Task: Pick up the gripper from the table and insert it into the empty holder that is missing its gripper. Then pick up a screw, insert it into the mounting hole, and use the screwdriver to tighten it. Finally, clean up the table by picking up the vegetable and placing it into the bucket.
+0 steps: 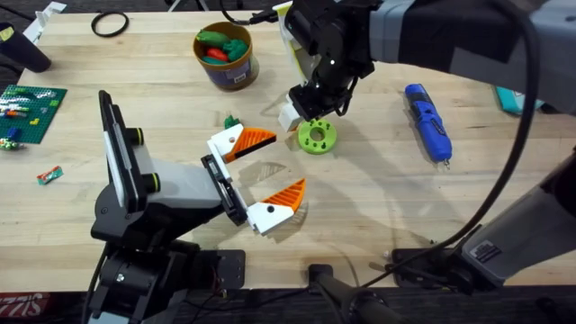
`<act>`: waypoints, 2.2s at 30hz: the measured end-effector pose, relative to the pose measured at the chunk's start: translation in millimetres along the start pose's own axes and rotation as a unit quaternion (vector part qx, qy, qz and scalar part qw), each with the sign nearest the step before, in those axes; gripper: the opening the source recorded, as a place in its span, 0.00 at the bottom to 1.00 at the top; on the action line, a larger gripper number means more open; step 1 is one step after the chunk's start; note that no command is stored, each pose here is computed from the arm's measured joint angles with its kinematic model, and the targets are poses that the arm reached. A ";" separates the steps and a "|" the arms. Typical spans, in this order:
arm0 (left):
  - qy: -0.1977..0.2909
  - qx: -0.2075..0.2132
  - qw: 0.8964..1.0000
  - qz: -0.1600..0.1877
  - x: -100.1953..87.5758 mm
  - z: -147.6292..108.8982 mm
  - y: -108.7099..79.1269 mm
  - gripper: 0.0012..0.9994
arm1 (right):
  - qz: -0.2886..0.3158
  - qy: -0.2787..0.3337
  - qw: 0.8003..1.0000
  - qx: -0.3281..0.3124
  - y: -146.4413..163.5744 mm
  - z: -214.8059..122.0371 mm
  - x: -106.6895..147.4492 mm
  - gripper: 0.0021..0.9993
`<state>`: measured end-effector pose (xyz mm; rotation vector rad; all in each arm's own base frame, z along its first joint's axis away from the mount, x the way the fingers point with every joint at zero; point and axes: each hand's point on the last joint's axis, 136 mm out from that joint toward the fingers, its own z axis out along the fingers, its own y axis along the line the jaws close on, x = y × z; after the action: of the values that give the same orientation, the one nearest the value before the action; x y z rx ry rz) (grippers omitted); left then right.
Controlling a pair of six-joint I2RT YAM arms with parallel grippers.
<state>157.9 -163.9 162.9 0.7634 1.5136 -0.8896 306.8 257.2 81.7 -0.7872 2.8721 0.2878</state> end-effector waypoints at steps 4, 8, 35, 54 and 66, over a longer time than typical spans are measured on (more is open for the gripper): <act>-0.001 0.000 1.000 0.001 -0.4 0.0 0.1 0.98 | 0.002 0.006 1.000 0.000 -0.3 0.4 3.0 0.62; -0.001 0.000 1.000 0.001 -0.5 0.0 0.1 0.98 | 0.006 0.028 1.000 0.004 -1.9 -2.9 14.7 0.62; -0.001 0.000 1.000 0.001 -0.5 0.0 0.1 0.98 | 0.023 -0.070 0.995 0.060 -19.4 -45.0 74.7 0.62; -0.001 0.000 1.000 0.001 -0.4 0.0 0.1 0.98 | -0.009 -0.029 0.998 0.063 -4.8 11.6 70.4 0.61; -0.001 0.000 1.000 0.001 -0.5 0.0 0.1 0.98 | -0.011 -0.038 0.997 0.063 -4.4 11.7 65.6 0.36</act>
<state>158.1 -163.8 163.3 0.7634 1.5113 -0.8880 254.2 224.1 57.0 -0.7667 2.7763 0.1299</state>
